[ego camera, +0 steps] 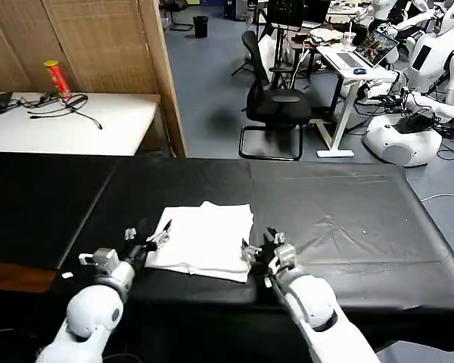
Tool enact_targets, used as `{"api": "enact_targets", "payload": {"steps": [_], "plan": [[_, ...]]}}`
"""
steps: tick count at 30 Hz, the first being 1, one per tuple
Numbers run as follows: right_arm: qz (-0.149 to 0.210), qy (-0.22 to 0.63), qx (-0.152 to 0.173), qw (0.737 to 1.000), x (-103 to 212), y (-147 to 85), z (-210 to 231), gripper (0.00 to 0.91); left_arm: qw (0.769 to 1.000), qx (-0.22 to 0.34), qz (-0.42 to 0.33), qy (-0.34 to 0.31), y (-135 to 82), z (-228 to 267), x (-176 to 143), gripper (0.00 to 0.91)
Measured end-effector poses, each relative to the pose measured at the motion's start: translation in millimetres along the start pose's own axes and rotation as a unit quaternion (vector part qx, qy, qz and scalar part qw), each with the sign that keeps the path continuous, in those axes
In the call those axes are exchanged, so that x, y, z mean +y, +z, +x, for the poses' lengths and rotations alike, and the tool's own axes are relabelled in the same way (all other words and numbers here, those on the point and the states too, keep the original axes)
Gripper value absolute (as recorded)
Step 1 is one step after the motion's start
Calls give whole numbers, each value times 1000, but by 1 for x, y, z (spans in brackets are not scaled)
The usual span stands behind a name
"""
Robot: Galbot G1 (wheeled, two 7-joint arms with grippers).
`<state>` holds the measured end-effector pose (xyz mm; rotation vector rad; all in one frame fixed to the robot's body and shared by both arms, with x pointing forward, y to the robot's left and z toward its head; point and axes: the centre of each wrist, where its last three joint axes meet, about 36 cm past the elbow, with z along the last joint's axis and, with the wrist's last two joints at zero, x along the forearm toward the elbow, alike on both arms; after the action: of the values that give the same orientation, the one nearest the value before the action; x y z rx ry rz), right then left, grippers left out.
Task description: Fold and organize the clothes.
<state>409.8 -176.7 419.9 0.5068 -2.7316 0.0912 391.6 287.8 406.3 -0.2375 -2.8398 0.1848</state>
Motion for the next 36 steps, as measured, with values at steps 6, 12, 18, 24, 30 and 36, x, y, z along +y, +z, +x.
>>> {"api": "enact_targets", "payload": {"steps": [6, 12, 18, 24, 30, 36], "plan": [[-67, 3, -37, 997, -26, -17, 32, 878, 997, 16, 74, 5, 12, -14, 15, 878], [-94, 7, -62, 994, -36, -27, 51, 878, 990, 32, 135, 3, 25, -19, 27, 809], [-101, 8, -71, 992, -35, -31, 54, 878, 985, 41, 170, 8, 30, -18, 32, 0], [-96, 16, -76, 992, -37, -30, 55, 878, 979, 50, 196, 17, 30, -18, 32, 0], [-90, 23, -78, 993, -36, -28, 58, 878, 984, 42, 175, 8, 23, -18, 31, 0], [-75, 43, -70, 994, -40, -23, 59, 878, 998, 19, 63, -26, 0, -12, 40, 0]]}}
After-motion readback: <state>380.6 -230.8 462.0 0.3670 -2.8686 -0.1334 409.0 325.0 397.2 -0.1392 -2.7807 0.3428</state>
